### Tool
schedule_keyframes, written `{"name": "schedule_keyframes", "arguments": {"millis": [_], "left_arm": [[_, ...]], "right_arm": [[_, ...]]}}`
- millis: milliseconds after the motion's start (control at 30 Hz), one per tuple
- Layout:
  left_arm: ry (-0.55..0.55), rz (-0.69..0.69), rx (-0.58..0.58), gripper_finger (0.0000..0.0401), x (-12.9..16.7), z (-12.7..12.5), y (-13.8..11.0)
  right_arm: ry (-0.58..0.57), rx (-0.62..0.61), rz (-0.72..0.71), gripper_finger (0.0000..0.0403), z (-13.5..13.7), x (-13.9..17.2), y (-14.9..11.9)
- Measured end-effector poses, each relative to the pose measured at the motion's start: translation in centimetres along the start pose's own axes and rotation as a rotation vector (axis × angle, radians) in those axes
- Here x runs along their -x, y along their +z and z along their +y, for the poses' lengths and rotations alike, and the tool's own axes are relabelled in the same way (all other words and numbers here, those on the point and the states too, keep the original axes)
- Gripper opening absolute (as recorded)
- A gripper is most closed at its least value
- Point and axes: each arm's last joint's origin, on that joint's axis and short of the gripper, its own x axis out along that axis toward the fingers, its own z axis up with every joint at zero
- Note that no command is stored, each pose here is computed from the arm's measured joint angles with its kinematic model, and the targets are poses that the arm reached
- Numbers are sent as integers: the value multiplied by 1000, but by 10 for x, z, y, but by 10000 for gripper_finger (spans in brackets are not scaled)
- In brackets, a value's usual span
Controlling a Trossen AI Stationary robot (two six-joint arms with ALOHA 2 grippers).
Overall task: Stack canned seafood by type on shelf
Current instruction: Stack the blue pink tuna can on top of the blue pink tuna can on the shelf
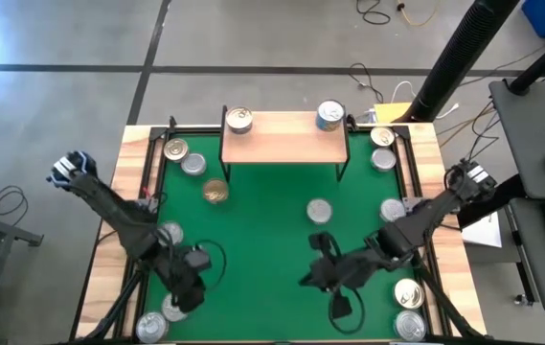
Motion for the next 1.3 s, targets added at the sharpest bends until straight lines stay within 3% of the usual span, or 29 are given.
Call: {"name": "schedule_keyframes", "arguments": {"millis": [167, 333, 467, 600, 767, 933, 1100, 1300], "left_arm": [[35, -64, -160, 33, -6, -42, 9], [121, -179, -418, 33, -17, -75, 23], [264, -307, -614, 33, -31, -88, 35], [428, -363, -683, 33, -44, -83, 44], [507, -269, -591, 33, -53, -57, 52], [654, -200, -445, 33, -41, -22, 57], [808, -171, -240, 33, -10, 18, 70], [869, -114, -57, 33, 27, 64, 77]], "right_arm": [[-67, -120, 196, 9, 2, 2, -23], [-214, -304, 444, 9, -2, -2, -70], [-319, -352, 644, 9, -6, -3, -111], [-500, -376, 848, 9, -19, 6, -147], [-703, -430, 1067, 9, -40, 18, -181], [-698, -504, 1194, 9, -49, 19, -197], [-684, -518, 1171, 9, -48, 17, -194], [-643, -536, 1044, 9, -44, 9, -181]]}}
